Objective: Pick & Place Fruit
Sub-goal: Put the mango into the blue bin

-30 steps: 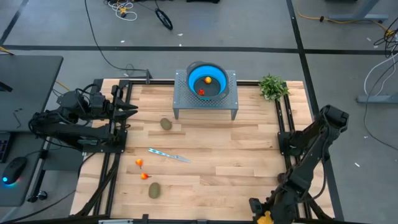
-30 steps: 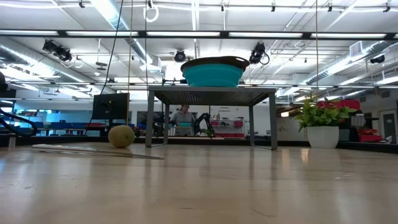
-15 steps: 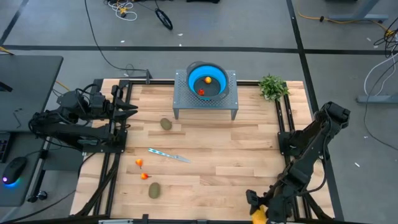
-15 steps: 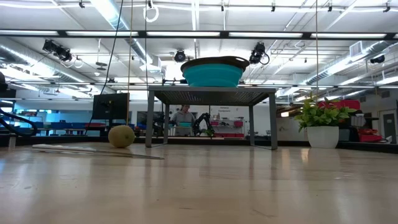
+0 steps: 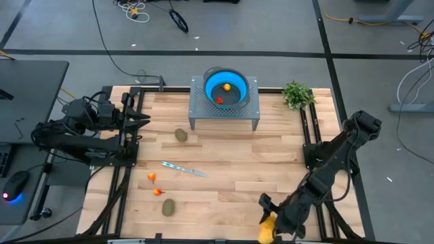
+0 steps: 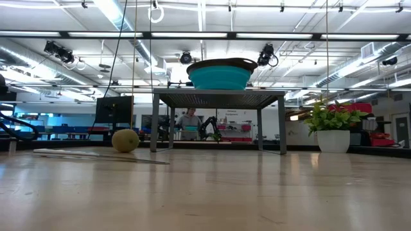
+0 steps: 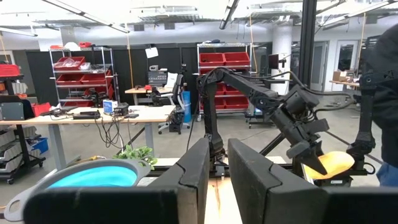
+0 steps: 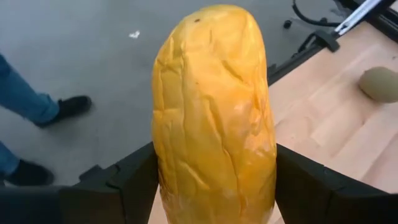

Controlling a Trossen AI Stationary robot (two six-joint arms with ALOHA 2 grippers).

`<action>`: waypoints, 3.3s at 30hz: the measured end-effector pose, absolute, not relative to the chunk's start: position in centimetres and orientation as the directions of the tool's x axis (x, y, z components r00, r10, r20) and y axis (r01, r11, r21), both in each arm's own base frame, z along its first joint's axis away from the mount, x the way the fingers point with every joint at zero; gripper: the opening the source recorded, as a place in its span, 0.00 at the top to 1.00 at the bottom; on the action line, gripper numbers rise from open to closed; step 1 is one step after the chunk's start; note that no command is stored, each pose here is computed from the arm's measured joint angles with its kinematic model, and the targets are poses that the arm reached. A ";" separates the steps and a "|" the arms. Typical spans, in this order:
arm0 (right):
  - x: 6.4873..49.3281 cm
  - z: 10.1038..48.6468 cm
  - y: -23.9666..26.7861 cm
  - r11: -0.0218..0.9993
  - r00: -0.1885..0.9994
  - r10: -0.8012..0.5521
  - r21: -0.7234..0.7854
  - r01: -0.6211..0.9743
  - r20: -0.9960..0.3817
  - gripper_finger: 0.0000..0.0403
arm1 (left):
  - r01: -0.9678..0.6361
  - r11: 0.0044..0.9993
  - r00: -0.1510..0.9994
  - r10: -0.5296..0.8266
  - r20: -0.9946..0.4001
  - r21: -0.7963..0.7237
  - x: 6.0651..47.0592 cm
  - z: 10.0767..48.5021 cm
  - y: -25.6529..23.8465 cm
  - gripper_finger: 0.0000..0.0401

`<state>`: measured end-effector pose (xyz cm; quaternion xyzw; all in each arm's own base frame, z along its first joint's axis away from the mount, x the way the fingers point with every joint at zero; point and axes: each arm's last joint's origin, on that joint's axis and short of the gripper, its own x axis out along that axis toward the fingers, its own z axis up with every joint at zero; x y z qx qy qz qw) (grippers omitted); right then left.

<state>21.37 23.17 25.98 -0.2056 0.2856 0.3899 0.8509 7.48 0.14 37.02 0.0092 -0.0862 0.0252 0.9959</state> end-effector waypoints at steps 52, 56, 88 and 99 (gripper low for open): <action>28.4 30.8 4.4 1.000 0.874 0.007 0.008 -0.003 -0.486 0.33 | -0.052 0.999 0.984 0.049 0.172 0.014 7.5 37.0 0.1 0.83; 28.4 30.6 3.1 0.999 0.860 -0.031 0.015 0.045 -0.509 0.33 | -0.052 0.999 0.984 0.049 0.173 0.014 7.5 37.0 0.1 0.83; 29.0 32.7 -5.5 0.922 0.842 -0.351 0.005 0.387 -0.411 0.33 | -0.052 0.999 0.984 0.048 0.172 0.014 7.5 37.0 0.1 0.83; 28.3 35.6 -9.2 0.865 0.826 -0.467 0.029 0.500 -0.317 0.33 | -0.052 0.999 0.984 0.048 0.172 0.014 7.5 37.0 0.1 0.83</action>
